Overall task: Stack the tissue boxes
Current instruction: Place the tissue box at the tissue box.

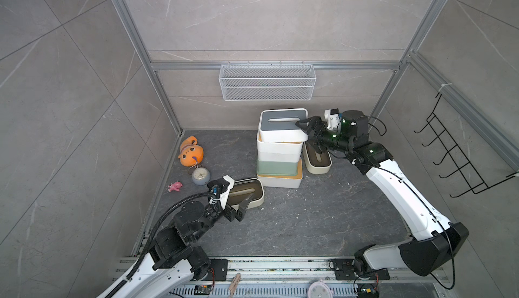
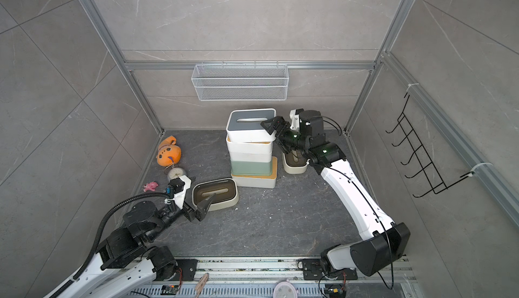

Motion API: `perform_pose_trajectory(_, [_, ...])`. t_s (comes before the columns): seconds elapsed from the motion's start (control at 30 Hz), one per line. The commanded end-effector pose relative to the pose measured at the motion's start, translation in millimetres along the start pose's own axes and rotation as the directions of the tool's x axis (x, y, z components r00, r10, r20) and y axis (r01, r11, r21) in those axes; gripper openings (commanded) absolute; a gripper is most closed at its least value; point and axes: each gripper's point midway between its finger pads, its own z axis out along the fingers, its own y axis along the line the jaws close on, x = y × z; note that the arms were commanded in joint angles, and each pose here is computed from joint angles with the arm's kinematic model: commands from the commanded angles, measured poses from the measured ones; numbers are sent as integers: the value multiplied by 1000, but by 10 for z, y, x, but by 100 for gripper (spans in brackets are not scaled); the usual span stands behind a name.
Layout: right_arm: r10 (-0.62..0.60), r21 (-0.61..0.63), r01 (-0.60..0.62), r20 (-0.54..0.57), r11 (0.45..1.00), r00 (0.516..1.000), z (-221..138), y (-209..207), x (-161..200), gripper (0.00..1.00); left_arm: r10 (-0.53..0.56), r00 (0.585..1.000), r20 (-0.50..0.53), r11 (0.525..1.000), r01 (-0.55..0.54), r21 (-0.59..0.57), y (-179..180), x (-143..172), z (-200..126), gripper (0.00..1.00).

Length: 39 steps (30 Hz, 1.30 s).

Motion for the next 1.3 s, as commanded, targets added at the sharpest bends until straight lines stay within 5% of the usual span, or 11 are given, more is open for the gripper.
perform_pose_trajectory(0.0, [-54,10,54,21,999,998,-28,42,-66,94,-8,998,58,1000,8,13,-13,-185,-49,100])
perform_pose_trajectory(1.27, [-145,134,138,47,981,988,-106,-149,-124,100,-8,999,42,1000,8,8,-7,-158,-21,100])
